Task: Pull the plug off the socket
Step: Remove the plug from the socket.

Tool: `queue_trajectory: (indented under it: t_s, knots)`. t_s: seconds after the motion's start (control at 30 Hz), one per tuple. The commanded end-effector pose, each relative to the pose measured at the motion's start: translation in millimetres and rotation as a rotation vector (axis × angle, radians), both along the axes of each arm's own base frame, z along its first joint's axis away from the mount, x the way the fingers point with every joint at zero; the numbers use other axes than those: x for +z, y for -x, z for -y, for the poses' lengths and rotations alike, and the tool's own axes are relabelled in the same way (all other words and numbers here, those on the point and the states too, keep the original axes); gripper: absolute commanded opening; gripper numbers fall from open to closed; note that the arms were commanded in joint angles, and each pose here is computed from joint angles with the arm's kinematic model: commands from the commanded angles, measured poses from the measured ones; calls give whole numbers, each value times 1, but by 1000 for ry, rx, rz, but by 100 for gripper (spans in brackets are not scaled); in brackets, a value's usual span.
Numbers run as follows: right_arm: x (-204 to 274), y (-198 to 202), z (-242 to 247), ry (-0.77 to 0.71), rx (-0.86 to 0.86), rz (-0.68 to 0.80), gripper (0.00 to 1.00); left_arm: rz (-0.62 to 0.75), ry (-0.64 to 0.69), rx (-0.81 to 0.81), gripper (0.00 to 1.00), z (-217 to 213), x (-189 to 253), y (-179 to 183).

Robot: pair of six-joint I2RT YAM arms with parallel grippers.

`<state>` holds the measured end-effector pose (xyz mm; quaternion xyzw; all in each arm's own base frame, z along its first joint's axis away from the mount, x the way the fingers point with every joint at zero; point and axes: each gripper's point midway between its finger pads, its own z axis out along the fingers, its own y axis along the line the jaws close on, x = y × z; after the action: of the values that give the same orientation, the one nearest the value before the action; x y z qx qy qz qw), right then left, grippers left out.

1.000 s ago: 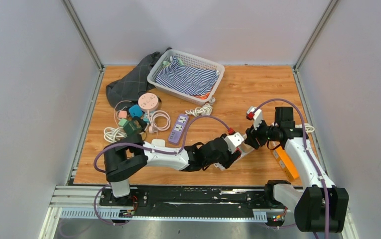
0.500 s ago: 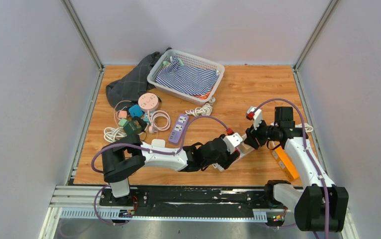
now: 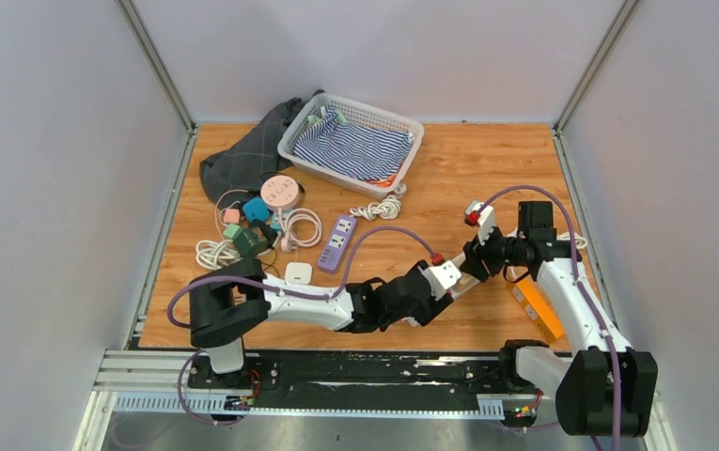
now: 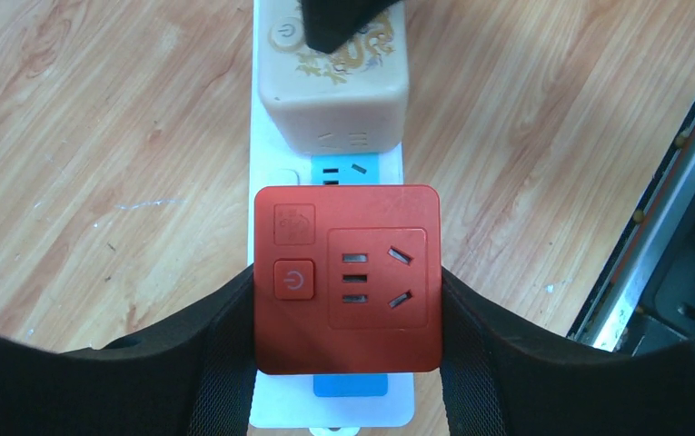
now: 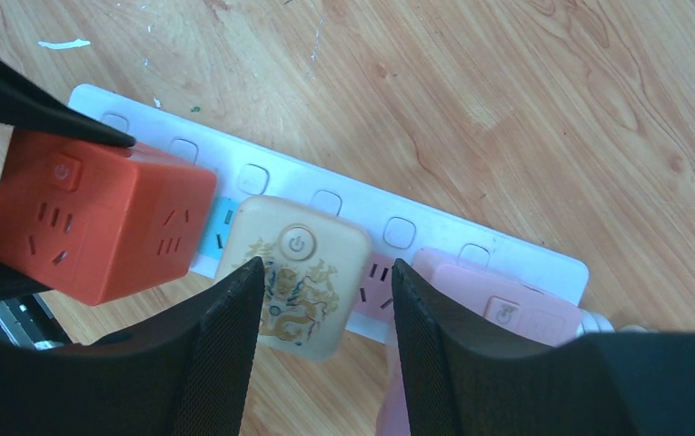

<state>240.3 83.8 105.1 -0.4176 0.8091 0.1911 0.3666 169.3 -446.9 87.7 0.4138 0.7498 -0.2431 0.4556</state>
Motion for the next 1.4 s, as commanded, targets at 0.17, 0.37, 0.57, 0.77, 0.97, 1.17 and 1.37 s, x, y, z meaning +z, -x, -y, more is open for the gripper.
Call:
queue_trajectory:
  t_s: [0.17, 0.37, 0.57, 0.77, 0.97, 1.17, 1.37]
  knots:
    - [-39, 30, 23, 141, -33, -162, 55, -127, 84, -8, 0, -1, 15, 2]
    - [-39, 30, 22, 138, -31, -163, 55, -6, 36, 14, 0, -11, 21, -5]
    - [-39, 31, 22, 140, -30, -165, 55, -76, 60, 11, 0, -8, 15, -1]
    - [-39, 31, 22, 139, -30, -166, 55, -39, 60, 9, 0, -4, 23, 0]
    - [-39, 31, 22, 138, -28, -166, 55, 59, 1, 48, 0, -14, 20, -4]
    - [-40, 31, 22, 137, -28, -169, 55, -103, 89, -3, 0, 0, 22, 2]
    - [-39, 31, 22, 137, -28, -169, 55, 29, 13, 24, 0, -15, 20, -4]
